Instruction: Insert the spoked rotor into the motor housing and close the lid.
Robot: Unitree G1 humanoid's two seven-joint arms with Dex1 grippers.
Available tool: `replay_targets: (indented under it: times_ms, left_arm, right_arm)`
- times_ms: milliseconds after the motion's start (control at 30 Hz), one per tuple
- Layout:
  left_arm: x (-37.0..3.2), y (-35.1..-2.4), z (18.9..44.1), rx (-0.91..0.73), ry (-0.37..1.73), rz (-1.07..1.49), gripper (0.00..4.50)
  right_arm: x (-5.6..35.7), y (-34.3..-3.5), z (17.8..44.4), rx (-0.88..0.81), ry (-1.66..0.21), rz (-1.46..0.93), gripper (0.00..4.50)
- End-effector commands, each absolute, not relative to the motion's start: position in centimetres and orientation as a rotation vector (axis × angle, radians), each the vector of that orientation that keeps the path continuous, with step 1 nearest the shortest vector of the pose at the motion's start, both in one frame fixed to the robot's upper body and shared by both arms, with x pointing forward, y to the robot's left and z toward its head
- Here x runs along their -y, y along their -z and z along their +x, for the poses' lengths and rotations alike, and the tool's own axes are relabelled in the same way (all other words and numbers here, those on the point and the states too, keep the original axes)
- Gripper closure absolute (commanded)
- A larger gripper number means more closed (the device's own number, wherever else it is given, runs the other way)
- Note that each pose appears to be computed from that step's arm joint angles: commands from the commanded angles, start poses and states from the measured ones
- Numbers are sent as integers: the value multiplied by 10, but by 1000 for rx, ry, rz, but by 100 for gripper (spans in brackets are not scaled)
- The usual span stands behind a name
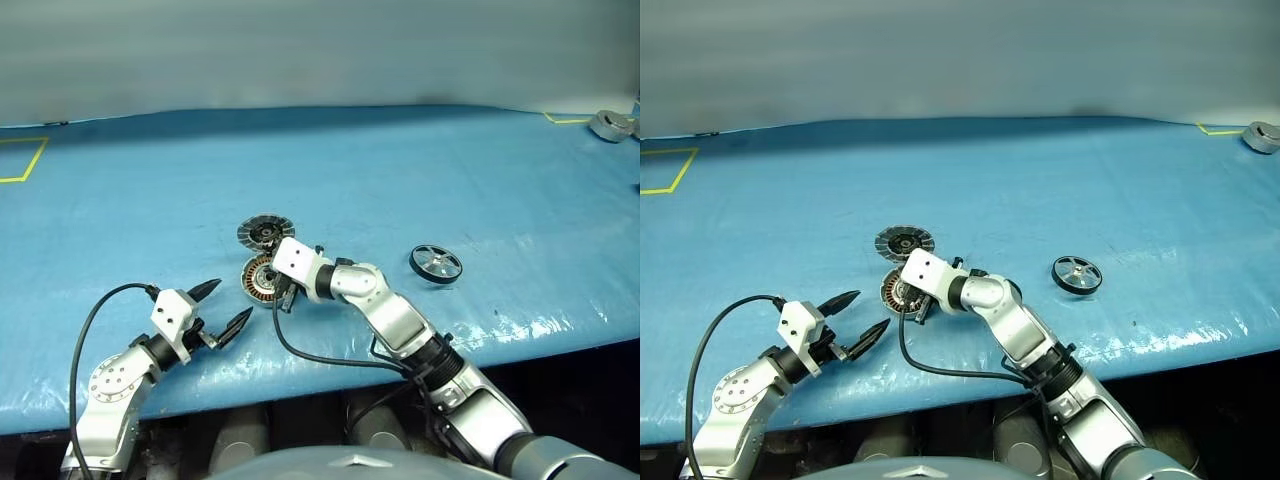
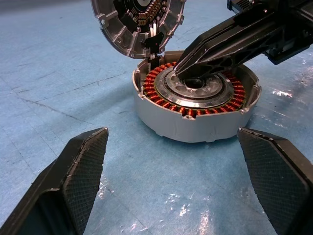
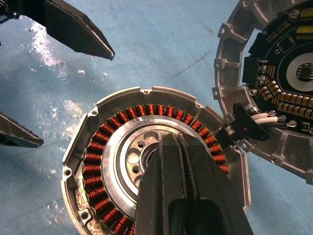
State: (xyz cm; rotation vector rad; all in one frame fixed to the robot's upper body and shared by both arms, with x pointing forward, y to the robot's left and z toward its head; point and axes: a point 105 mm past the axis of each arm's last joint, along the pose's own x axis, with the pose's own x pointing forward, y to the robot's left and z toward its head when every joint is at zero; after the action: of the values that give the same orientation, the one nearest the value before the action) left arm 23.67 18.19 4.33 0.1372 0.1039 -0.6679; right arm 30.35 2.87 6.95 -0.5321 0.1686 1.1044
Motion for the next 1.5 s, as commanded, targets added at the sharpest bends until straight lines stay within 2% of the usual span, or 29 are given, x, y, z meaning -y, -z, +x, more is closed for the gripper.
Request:
replay_targets:
  times_ms: [33, 367, 533, 700, 867, 1033, 1167, 1500]
  left_arm:
    - [-180, -51, 237, -62, 673, 148, 0]
    - [-180, -52, 237, -61, 671, 151, 0]
    - [-181, -51, 237, -64, 669, 150, 0]
    - [-181, -51, 237, -65, 666, 149, 0]
    - [-182, -51, 237, -64, 664, 151, 0]
    - [-182, -51, 238, -64, 665, 151, 0]
    - [-181, -51, 238, -64, 667, 152, 0]
    - [-181, -51, 238, -63, 666, 157, 0]
  right_arm:
    - [-14, -55, 307, -227, -1068, -611, 445]
    - [-16, -73, 313, -113, -1028, -689, 445]
    - [-21, -87, 316, 11, -1013, -765, 445]
    - [-25, -85, 313, 30, -1042, -785, 445]
    - [-26, -90, 312, 46, -1035, -730, 445]
    - [-31, -112, 307, 119, -1046, -650, 445]
    - [-33, -111, 304, 114, -1064, -663, 445]
    - [-29, -85, 305, 20, -1075, -670, 445]
